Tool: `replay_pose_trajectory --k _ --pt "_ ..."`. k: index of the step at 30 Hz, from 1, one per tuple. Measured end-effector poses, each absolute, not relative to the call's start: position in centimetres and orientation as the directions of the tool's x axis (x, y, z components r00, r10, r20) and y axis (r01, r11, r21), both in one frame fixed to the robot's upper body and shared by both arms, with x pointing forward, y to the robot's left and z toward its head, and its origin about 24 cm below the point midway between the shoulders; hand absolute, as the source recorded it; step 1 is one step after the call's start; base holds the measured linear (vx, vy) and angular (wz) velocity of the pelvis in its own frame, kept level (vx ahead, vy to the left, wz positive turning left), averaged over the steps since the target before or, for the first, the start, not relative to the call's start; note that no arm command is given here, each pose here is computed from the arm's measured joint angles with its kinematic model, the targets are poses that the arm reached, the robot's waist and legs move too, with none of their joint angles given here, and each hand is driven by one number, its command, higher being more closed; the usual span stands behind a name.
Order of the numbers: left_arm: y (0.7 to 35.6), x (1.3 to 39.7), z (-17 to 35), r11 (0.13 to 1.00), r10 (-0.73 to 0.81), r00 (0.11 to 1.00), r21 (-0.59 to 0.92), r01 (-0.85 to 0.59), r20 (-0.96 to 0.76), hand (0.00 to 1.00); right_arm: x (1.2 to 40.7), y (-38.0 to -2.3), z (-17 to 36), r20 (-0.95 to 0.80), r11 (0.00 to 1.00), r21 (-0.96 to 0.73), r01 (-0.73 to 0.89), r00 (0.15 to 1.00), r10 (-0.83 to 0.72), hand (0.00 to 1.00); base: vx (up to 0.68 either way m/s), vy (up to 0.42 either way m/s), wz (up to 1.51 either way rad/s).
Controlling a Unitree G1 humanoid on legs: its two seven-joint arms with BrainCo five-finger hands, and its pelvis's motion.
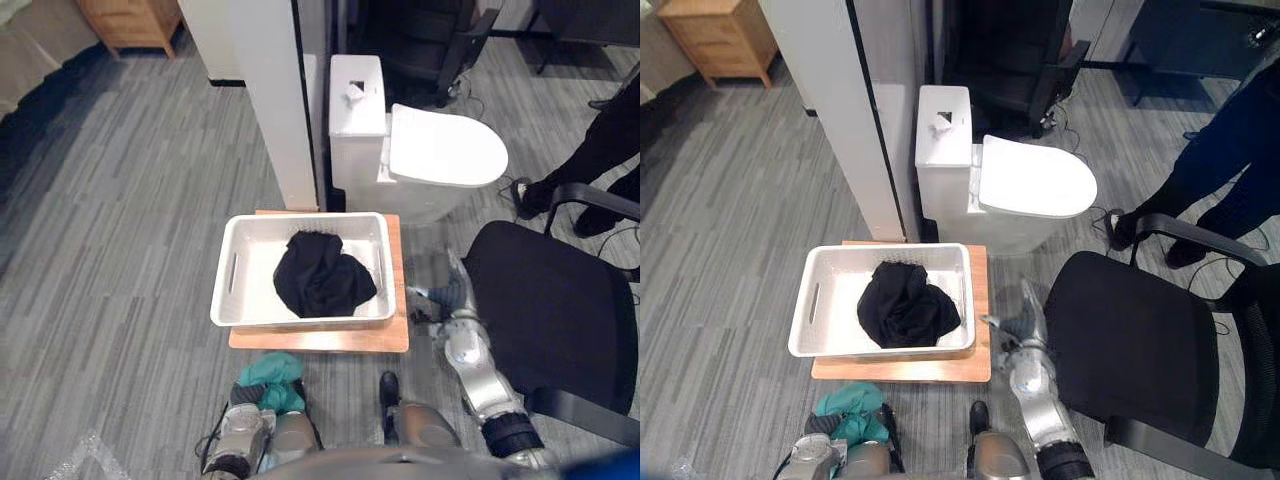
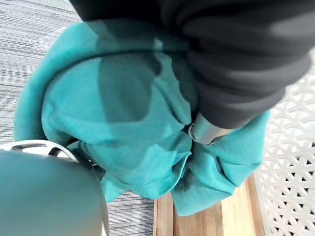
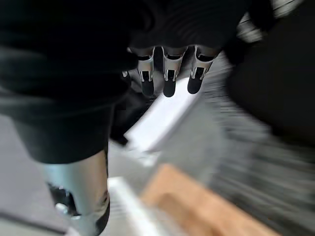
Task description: Tidy the bed and pick cloth on bed and put in laundry
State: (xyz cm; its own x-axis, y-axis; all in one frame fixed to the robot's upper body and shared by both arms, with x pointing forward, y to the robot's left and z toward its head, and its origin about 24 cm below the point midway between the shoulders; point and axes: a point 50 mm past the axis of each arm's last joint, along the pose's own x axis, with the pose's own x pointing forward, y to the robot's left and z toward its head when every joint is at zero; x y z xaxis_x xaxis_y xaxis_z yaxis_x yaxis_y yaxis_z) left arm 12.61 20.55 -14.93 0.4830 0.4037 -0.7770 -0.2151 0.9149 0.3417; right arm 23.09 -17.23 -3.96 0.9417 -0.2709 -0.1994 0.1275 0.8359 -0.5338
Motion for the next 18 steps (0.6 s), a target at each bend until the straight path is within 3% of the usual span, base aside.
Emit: replay_pose_trajectory --k 6,10,18 --pt "20.6 12.1 -15.1 0.915 0.402 0.468 0.341 -0.214 -0.787 1.0 19.0 -17.3 -9.3 -0.46 0.868 -0.494 0.043 0.834 -0.304 0.0 0.03 0.003 0.0" --pt "20.3 11.7 -15.3 0.917 0.398 0.452 0.33 -0.224 -0.798 1.0 15.0 -17.0 -13.0 -0.647 0.885 -0.462 -0.055 0.703 -0.295 0.0 0.05 0.005 -0.01" --pt "19.4 11.4 -15.6 0.922 0.38 0.433 0.297 -0.25 -0.817 1.0 13.1 -18.2 -14.7 -0.75 0.919 -0.389 0.066 0.557 -0.357 0.0 0.03 0.001 0.06"
